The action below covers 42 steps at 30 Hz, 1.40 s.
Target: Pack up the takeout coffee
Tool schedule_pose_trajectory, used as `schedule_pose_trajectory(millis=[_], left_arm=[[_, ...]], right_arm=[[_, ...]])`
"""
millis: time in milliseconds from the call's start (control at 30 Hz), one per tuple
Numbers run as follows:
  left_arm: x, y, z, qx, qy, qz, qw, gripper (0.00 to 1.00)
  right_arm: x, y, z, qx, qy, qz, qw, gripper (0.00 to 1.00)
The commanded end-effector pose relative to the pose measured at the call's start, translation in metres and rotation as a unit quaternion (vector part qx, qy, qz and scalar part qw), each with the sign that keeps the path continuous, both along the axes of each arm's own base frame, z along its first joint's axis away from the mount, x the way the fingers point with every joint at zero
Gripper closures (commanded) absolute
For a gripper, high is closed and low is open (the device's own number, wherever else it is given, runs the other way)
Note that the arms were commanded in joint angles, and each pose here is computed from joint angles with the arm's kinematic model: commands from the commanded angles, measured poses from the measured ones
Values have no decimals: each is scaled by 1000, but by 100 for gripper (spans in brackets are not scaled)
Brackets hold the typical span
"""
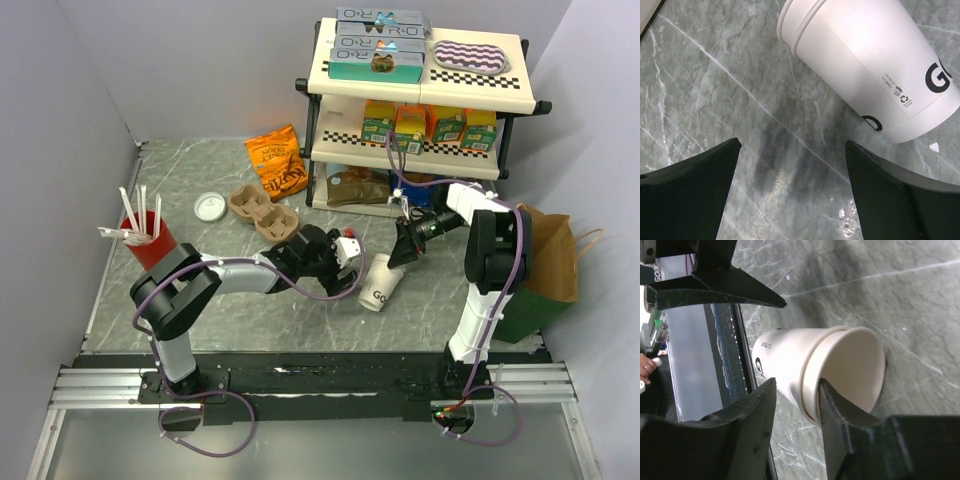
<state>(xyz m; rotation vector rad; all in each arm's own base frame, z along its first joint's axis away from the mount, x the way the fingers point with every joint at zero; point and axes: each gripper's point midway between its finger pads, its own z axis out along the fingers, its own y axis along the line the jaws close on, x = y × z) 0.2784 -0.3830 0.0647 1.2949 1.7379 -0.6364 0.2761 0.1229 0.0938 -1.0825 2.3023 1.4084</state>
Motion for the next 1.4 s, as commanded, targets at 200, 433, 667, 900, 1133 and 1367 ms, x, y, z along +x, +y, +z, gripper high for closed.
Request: schedule_pose_trajectory(millis=[200,433,667,900,1133,1367], left_arm=[[-19,-4,27,-39,7,-43,998,7],[-22,-7,29,-45,17,-48,998,7],[-24,-7,27,-41,22,-50,998,6],[-24,-6,24,-36,28,-49,998,7],[-23,-4,22,-28,28,-46,998,7],[-21,4,33,-25,11,-45,999,6]], right_arm=[[-6,-4,16,25,44,-10,999,63],[3,-4,22,47,65,-18,997,68],[-2,-4,18,52,73,-17,996,66],[-1,0,16,64,76,-19,995,67],[-11,3,12,63,80,-6,995,77],[-10,5,36,59,41,-21,997,100]])
